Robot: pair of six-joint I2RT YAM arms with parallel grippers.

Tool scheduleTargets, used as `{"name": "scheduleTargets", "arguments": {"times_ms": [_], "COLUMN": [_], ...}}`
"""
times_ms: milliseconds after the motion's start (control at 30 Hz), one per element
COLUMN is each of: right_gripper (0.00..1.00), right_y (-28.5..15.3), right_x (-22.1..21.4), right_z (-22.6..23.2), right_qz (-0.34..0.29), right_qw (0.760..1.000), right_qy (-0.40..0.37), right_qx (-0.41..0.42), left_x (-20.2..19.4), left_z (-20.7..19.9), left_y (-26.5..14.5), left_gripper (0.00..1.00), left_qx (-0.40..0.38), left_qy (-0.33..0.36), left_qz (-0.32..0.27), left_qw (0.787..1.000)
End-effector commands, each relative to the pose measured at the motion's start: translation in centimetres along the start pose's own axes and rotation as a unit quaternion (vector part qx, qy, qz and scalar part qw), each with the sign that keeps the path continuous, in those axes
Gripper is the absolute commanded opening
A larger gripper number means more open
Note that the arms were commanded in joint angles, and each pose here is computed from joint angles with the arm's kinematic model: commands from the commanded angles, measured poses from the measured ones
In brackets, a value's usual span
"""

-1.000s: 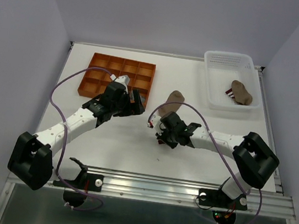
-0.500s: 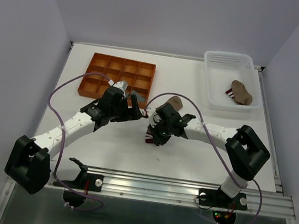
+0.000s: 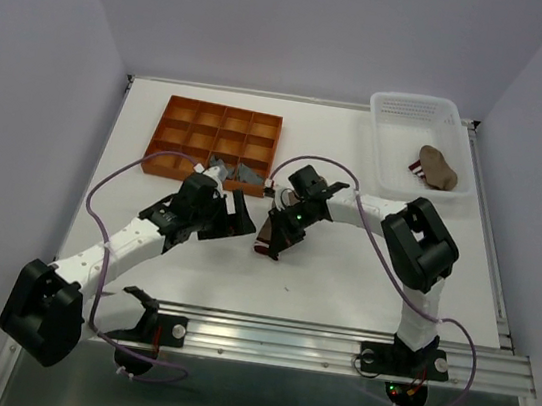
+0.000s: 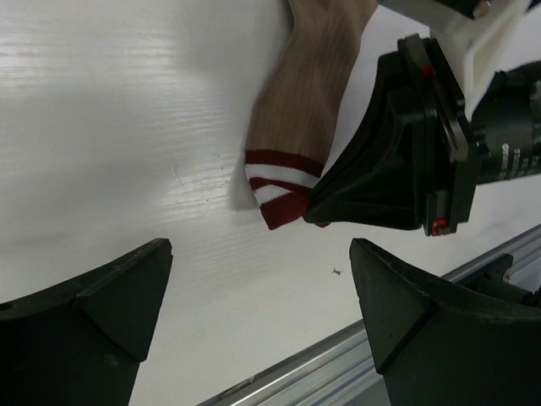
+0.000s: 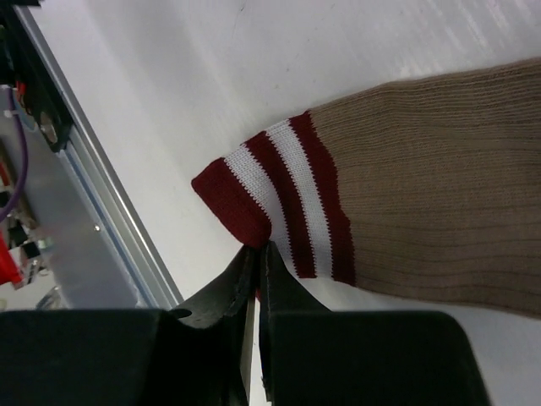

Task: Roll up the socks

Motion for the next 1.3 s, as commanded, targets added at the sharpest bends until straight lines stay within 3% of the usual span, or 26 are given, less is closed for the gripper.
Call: {"name": "scheduleTargets", "arguments": {"times_ms": [0, 200, 233, 433, 533, 667, 833, 900, 1000, 1267], "right_gripper": [0.03, 0.03, 0.03, 0.03, 0.03, 0.03, 0.03, 0.03, 0.03, 0.03], "right_y": [-0.1, 0.4, 0.2, 0.8, 0.6, 0.7, 0.9, 1.0, 0.8, 1.0], "right_x": [0.9, 1.7, 1.9, 2.0, 2.2, 2.4, 2.3, 2.3, 2.4, 2.2], "right_z": [-0.4, -1.0, -1.3, -1.7, -1.9, -1.9, -2.1, -2.2, -2.4, -2.6], "right_qz": [0.025, 0.034, 0.030, 0.042, 0.038, 0.038, 0.041, 0.042, 0.038, 0.042], "right_qw": [0.997, 0.994, 0.993, 0.991, 0.990, 0.990, 0.989, 0.989, 0.988, 0.988], "right_qy": [0.050, 0.070, 0.074, 0.094, 0.099, 0.101, 0.107, 0.109, 0.112, 0.113], "right_qx": [0.060, 0.081, 0.082, 0.087, 0.088, 0.096, 0.094, 0.094, 0.096, 0.096], "left_x": [-0.4, -1.4, -1.5, -1.8, -1.8, -1.8, -2.0, -1.9, -1.9, -1.6], "left_z": [-0.3, -0.2, -0.3, -0.4, -0.3, -0.3, -0.2, -0.3, -0.3, -0.6], "left_y": [-0.1, 1.3, 1.6, 2.8, 3.5, 4.1, 4.8, 5.0, 5.4, 6.3], "left_gripper": [0.97, 0.91, 0.85, 0.73, 0.72, 0.61, 0.59, 0.49, 0.43, 0.39], "left_qx": [-0.047, -0.062, -0.066, -0.073, -0.069, -0.064, -0.064, -0.065, -0.064, -0.069], "left_qy": [-0.002, -0.002, -0.001, 0.012, 0.016, 0.019, 0.019, 0.020, 0.018, 0.010], "left_qz": [0.005, 0.033, 0.039, 0.054, 0.063, 0.072, 0.084, 0.083, 0.089, 0.088], "left_qw": [0.999, 0.998, 0.997, 0.996, 0.996, 0.995, 0.994, 0.994, 0.994, 0.994]}}
Point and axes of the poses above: each gripper's point midway between its finger pads, its own y axis out along the fingers, its own z axis along the line the jaws close on, x = y × z, the point moved 10 cm from there along -y, back along the fingers, and after that the axes turned 1 degree about y, right-handed, at the moved point
